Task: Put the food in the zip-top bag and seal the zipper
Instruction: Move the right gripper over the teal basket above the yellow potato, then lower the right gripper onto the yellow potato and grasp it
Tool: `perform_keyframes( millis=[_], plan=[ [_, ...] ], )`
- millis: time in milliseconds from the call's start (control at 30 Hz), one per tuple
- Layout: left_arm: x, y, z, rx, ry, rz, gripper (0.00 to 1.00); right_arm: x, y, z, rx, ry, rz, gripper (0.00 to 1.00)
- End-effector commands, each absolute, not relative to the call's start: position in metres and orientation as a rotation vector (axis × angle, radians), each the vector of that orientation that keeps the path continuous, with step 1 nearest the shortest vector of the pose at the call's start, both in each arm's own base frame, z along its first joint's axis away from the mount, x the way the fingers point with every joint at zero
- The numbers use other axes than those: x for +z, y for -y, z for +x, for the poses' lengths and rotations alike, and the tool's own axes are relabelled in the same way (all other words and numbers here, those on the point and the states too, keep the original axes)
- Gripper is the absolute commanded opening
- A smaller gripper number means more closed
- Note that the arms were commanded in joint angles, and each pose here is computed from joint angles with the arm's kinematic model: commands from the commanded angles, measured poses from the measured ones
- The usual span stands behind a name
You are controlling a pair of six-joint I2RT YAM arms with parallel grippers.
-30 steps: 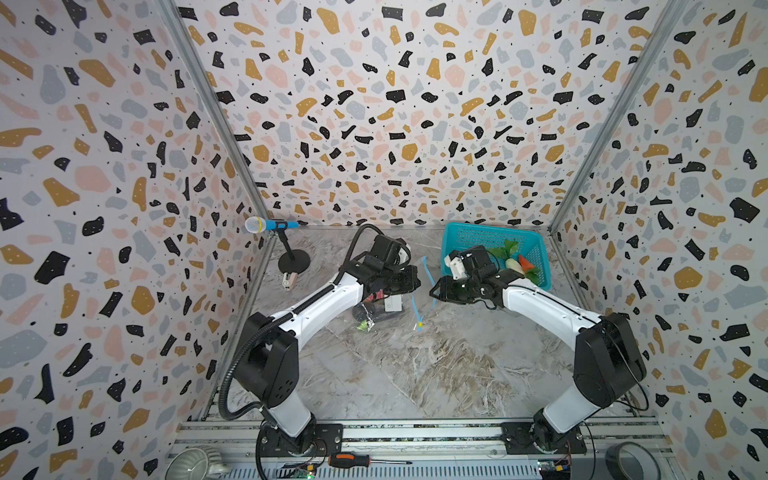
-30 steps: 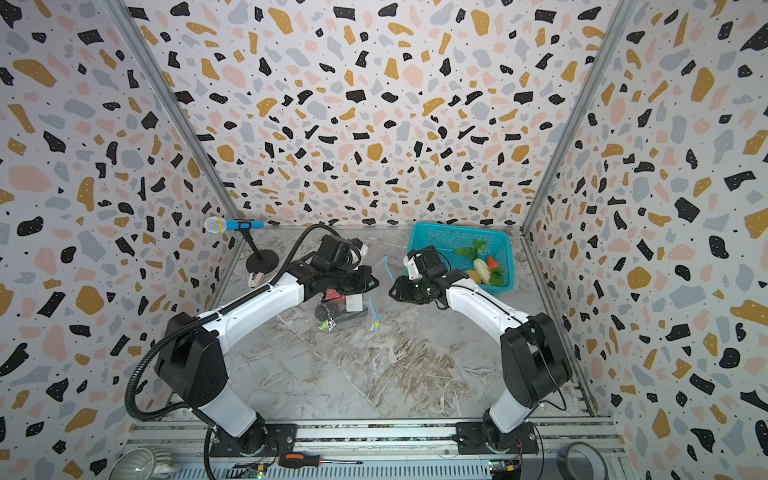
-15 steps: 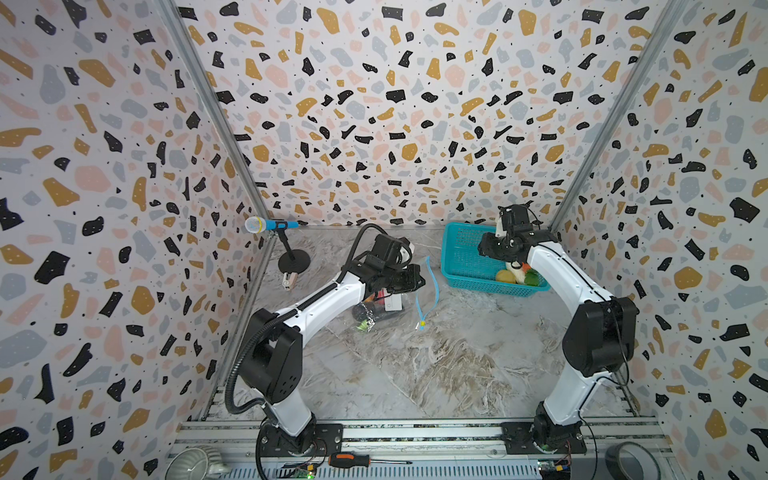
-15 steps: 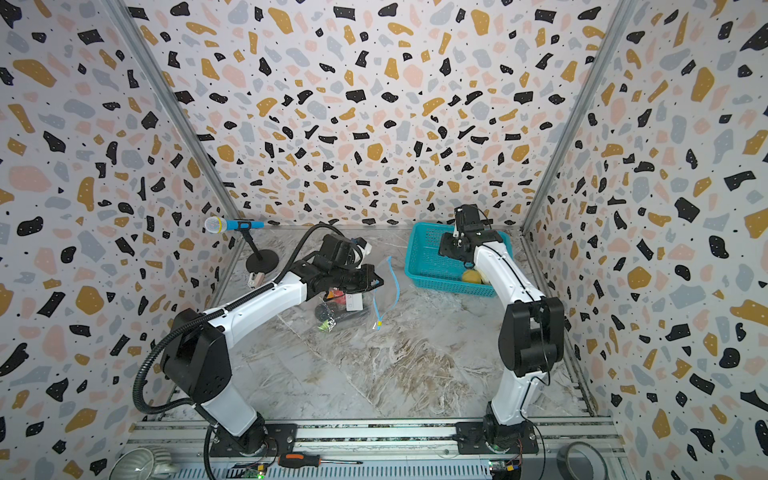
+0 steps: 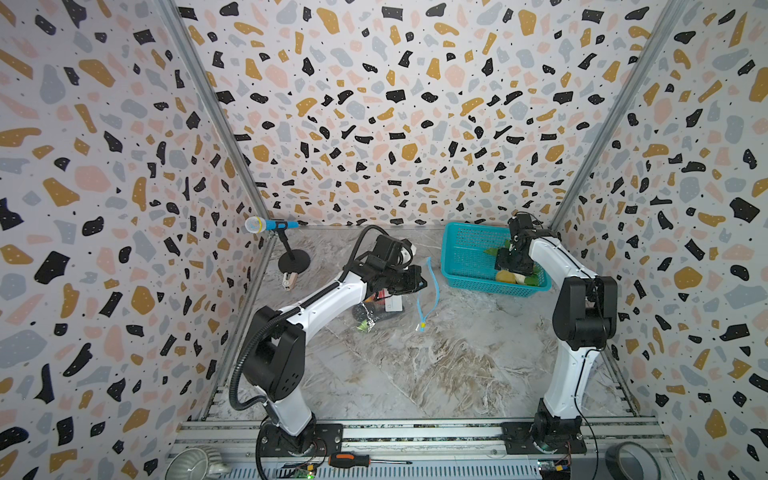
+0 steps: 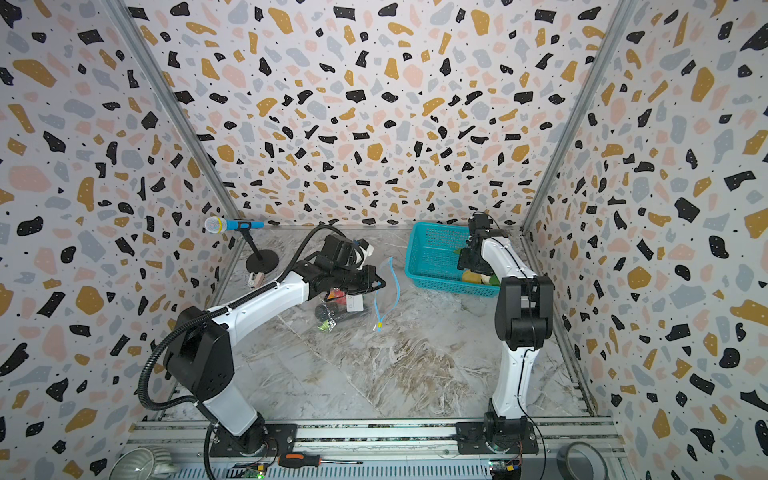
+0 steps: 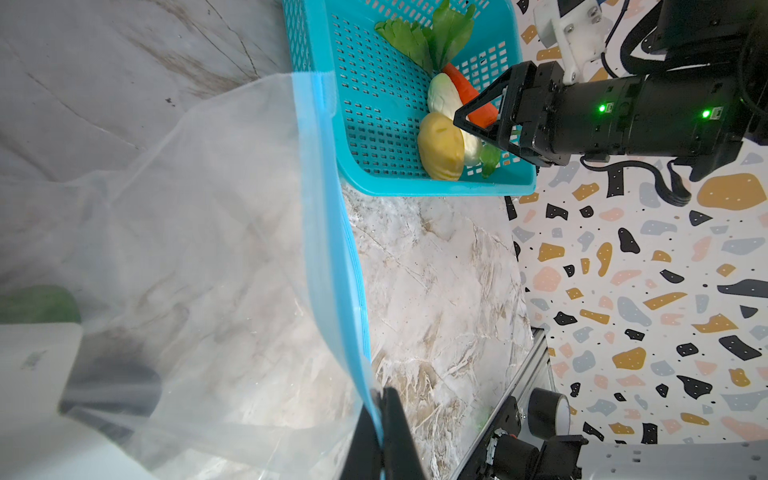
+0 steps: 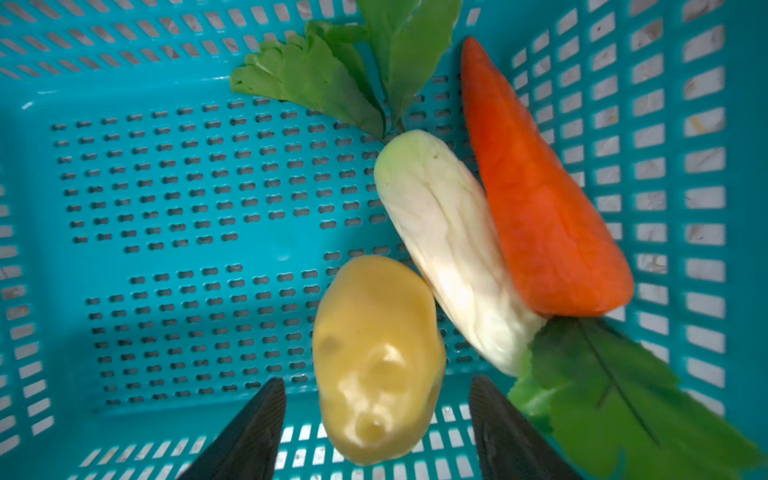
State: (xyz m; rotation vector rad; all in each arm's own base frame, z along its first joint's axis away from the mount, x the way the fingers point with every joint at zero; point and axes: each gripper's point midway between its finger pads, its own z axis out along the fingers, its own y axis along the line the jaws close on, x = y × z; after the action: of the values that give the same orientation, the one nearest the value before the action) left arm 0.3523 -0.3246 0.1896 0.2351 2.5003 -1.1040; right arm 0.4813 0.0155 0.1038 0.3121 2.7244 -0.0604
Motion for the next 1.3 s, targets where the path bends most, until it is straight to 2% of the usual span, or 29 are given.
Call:
perform_keyframes(
  millis=[0, 433, 1033, 1267],
  plan=[
    [0.203, 0.331, 0.361, -1.134, -2.454, 0.254, 0.00, 0.111, -0.012, 0.481, -0.075, -2.737, 0.301, 0.76],
    [0.201, 0.330, 0.362, -1.133, -2.457, 0.247, 0.00, 0.079, -0.019, 0.485, -0.015, -2.817, 0.291, 0.78],
    [0.199, 0.329, 0.362, -1.128, -2.460, 0.225, 0.00, 0.060, -0.032, 0.499, 0.048, -2.826, 0.277, 0.78],
    [0.198, 0.328, 0.363, -1.124, -2.460, 0.223, 0.00, 0.057, -0.038, 0.501, 0.074, -2.832, 0.267, 0.71]
  ],
)
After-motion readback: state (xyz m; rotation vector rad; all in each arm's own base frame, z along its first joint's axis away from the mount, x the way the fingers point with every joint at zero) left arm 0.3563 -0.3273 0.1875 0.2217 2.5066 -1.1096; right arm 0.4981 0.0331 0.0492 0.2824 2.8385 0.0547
